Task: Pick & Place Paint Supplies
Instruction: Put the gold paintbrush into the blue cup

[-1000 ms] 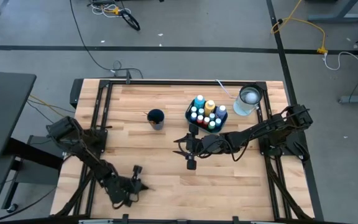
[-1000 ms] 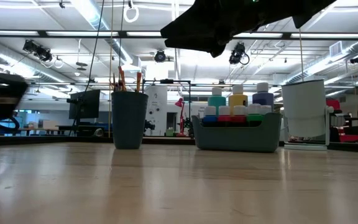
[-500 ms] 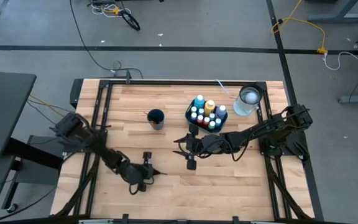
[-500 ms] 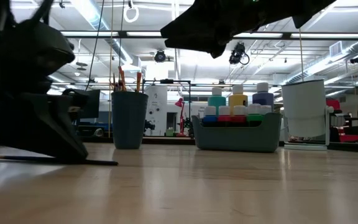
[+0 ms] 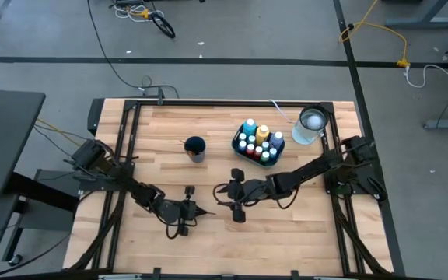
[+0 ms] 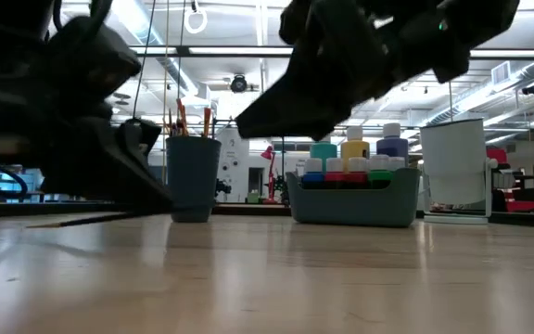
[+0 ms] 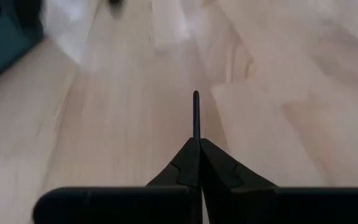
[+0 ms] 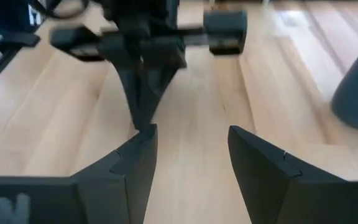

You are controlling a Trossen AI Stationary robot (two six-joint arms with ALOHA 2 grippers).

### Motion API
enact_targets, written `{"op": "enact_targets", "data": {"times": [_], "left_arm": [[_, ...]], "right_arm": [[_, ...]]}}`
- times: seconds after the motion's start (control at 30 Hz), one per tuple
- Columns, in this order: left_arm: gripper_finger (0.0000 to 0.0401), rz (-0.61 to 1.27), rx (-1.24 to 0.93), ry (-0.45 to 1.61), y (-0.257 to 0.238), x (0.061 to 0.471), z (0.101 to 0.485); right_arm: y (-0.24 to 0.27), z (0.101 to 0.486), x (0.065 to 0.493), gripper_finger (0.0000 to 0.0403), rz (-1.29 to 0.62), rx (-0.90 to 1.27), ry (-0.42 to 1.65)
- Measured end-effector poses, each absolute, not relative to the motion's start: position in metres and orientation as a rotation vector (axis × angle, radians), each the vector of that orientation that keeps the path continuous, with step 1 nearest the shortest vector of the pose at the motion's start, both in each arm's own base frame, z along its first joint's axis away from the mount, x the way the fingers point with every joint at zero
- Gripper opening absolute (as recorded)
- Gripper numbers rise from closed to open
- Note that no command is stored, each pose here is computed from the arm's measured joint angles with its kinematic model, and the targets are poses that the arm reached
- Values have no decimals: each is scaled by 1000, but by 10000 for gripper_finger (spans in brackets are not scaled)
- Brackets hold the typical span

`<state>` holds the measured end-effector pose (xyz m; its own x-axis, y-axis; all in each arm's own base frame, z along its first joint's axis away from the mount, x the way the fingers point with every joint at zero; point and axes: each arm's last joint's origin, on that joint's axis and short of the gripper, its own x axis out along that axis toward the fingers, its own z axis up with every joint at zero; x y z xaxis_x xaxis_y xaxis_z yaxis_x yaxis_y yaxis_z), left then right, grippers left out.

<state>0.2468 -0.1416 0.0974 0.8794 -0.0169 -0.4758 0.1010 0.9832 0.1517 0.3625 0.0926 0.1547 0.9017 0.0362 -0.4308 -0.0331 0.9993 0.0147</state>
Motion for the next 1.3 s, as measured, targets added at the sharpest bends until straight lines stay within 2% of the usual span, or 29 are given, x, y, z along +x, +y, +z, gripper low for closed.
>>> {"op": "enact_targets", "data": {"times": [0.4, 0.57, 0.8, 1.13, 1.23, 1.3], "left_arm": [[6, -28, 191, 476, -140, 248, 99], [6, -20, 156, 491, -134, 251, 99], [4, -23, 96, 584, -124, 252, 92], [6, -20, 89, 602, -120, 253, 91], [5, -20, 86, 603, -120, 253, 91], [8, -19, 86, 603, -120, 253, 91]], "right_arm": [[98, 126, 367, 201, 135, 130, 514], [104, 103, 370, 201, 146, 133, 512], [105, 86, 376, 201, 76, 123, 443], [97, 76, 372, 200, -18, 48, 555], [92, 76, 372, 188, 25, 67, 579], [91, 78, 373, 164, 61, 66, 574]]}}
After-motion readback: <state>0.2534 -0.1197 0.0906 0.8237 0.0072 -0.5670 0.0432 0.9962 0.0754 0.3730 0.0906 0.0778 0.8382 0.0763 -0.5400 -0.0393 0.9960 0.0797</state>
